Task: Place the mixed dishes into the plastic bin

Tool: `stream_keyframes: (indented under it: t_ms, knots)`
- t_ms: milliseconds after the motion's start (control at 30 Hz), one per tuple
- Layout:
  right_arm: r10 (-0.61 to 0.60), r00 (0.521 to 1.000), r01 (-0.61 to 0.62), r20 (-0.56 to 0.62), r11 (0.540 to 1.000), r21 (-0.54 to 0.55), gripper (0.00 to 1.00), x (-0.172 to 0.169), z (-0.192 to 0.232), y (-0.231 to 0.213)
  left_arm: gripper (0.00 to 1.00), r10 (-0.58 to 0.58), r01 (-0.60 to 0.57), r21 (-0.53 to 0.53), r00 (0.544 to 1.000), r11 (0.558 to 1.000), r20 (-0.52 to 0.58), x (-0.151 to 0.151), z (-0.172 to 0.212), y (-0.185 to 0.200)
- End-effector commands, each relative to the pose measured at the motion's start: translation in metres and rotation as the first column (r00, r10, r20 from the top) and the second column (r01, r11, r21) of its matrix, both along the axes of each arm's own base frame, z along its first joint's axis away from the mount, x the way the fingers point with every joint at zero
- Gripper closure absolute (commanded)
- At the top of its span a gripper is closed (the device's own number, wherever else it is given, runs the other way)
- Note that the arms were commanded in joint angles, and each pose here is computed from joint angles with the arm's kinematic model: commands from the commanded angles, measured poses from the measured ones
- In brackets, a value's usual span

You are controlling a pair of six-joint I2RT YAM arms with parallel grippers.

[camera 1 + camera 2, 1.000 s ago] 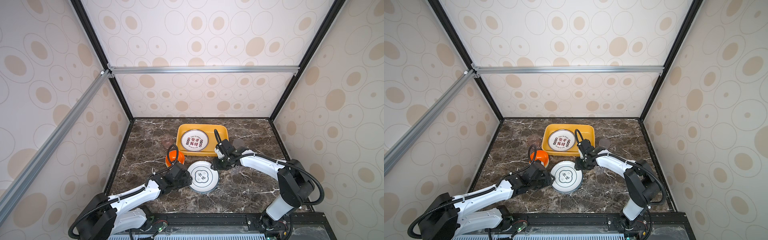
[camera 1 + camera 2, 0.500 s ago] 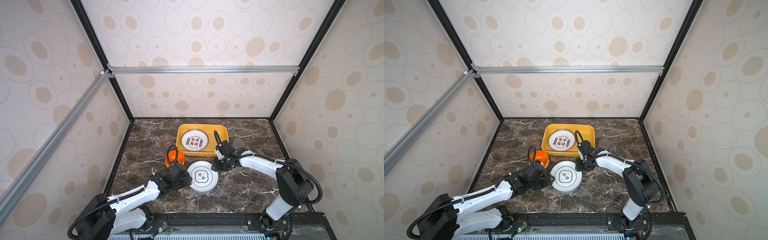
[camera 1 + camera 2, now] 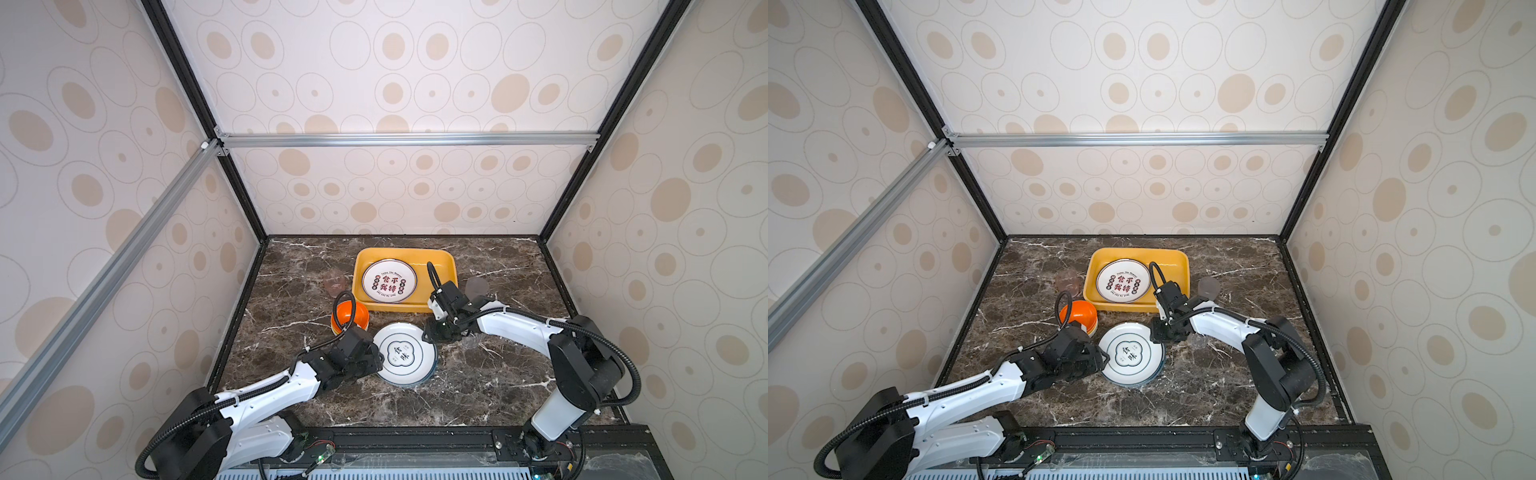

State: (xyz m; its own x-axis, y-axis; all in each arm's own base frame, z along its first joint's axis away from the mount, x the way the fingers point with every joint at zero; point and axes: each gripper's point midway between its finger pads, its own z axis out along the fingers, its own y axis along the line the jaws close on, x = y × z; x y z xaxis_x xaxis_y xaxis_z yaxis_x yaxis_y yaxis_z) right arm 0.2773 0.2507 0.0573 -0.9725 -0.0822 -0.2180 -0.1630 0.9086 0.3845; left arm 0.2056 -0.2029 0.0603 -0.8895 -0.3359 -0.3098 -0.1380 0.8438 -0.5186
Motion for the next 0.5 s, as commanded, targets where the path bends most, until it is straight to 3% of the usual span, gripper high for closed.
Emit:
stream_keyframes:
  t_ms: [0, 467]
  knots:
    - [0.006, 0.999, -0.006, -0.042, 1.000, 0.000, 0.64, -0.0080, -0.0108, 0.0011, 0.45, 0.017, -0.017, -0.005, 1.000, 1.000, 0.008, 0.0003, 0.0014, 0.0007]
    - [0.017, 0.998, -0.016, -0.069, 1.000, 0.021, 0.73, -0.0121, -0.0189, 0.0053, 0.48, 0.025, -0.025, 0.010, 1.000, 1.000, -0.001, -0.0001, -0.0041, 0.0031]
